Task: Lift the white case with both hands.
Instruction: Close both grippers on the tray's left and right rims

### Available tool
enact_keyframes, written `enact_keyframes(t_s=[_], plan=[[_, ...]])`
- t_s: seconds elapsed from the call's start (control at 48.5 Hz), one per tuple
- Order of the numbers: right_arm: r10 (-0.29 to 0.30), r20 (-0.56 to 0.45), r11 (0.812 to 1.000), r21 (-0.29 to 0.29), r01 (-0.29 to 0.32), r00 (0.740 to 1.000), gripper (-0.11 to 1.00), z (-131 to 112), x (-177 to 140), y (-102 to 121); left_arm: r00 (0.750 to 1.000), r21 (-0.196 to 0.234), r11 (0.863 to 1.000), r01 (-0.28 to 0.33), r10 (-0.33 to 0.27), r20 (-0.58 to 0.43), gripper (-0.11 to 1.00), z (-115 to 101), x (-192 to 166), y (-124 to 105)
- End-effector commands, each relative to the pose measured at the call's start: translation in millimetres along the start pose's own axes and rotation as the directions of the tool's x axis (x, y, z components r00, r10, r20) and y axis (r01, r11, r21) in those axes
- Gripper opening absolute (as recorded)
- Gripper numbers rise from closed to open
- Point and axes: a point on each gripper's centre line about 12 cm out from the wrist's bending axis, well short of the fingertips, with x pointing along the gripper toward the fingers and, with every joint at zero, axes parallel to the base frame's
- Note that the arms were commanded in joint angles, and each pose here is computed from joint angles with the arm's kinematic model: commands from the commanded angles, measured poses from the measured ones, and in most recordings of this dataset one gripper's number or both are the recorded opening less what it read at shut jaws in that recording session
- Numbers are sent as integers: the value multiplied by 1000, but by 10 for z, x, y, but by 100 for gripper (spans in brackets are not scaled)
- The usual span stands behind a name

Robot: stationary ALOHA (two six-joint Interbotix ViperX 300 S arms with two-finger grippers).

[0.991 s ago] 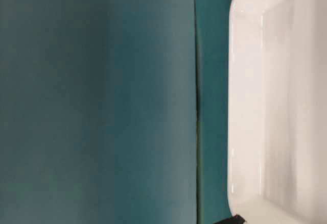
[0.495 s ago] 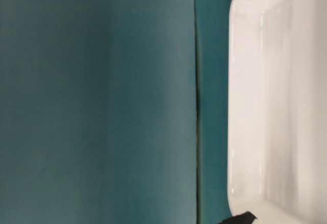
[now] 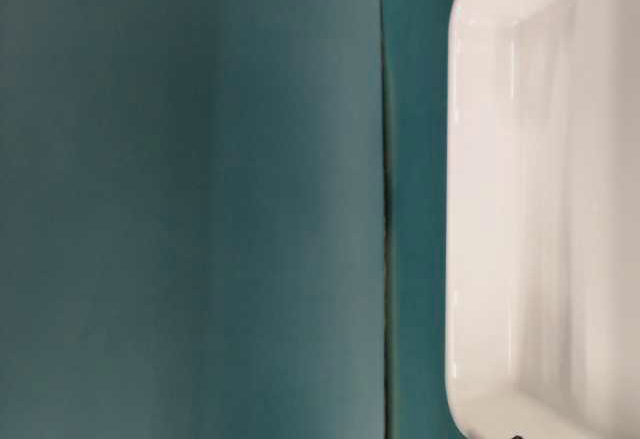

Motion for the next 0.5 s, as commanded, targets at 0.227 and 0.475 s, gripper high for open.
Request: enact_keyframes(t_s=[0.227, 0.475], plan=[[-44, -4, 999, 5, 44, 999, 11, 14, -58, 16, 999, -56, 997, -44, 43, -17, 9, -15, 19, 21], [-31, -5, 999, 15, 31, 999, 11, 50, -203, 242, 1000, -126, 992, 4, -4, -3, 9, 73, -96, -291]])
